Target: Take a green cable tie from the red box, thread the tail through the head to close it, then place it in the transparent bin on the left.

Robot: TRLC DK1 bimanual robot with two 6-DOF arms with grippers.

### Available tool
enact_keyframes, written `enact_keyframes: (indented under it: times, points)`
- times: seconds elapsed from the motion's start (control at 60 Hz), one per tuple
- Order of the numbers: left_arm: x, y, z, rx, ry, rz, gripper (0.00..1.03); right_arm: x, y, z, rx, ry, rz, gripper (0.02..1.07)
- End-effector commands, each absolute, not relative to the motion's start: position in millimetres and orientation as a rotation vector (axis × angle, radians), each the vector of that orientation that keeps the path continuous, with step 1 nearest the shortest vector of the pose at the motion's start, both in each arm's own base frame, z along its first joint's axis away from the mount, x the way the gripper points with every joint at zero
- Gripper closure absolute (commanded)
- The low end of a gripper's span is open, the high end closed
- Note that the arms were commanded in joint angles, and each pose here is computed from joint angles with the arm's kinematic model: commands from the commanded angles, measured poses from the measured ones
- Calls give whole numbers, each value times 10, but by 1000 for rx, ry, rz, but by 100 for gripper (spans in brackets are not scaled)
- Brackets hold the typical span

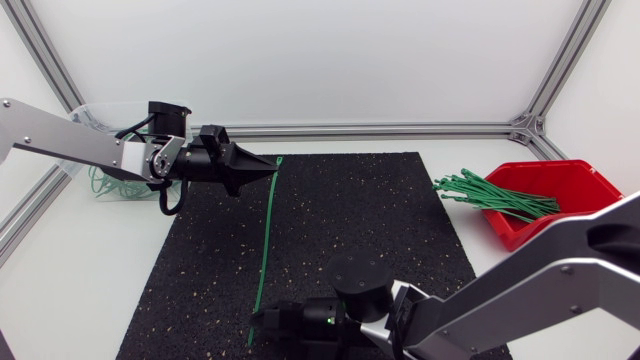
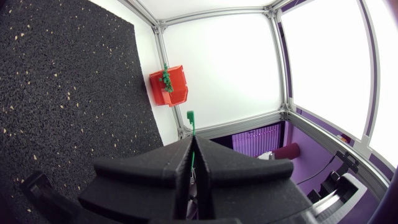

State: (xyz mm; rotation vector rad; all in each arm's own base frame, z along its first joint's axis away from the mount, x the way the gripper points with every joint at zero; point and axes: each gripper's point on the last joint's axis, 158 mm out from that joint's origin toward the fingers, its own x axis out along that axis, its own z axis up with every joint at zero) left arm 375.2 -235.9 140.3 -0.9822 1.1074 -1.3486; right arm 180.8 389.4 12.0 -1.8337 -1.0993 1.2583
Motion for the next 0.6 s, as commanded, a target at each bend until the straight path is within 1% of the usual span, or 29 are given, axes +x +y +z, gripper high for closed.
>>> enact_keyframes:
  times: [0.0,0.183,0.333,0.433,0.517,0.583]
  points:
    - [3761,-2365,1385,-1007,1135,-1354,100,1882,3937,198,-1842,-1127,1217,98]
    - [3712,-2359,1366,-1004,1133,-1355,100,2070,3989,328,-1840,-1117,1160,100]
    - [3608,-2358,1455,-976,1104,-1374,100,2132,4036,449,-1798,-1077,1139,100]
    - [3527,-2377,1521,-955,1089,-1391,100,2233,4147,633,-1700,-995,1120,101]
    - [3481,-2371,1571,-943,1076,-1398,100,2318,4197,705,-1672,-963,1099,101]
    - [3445,-2361,1609,-934,1063,-1403,100,2431,4224,802,-1613,-879,1079,101]
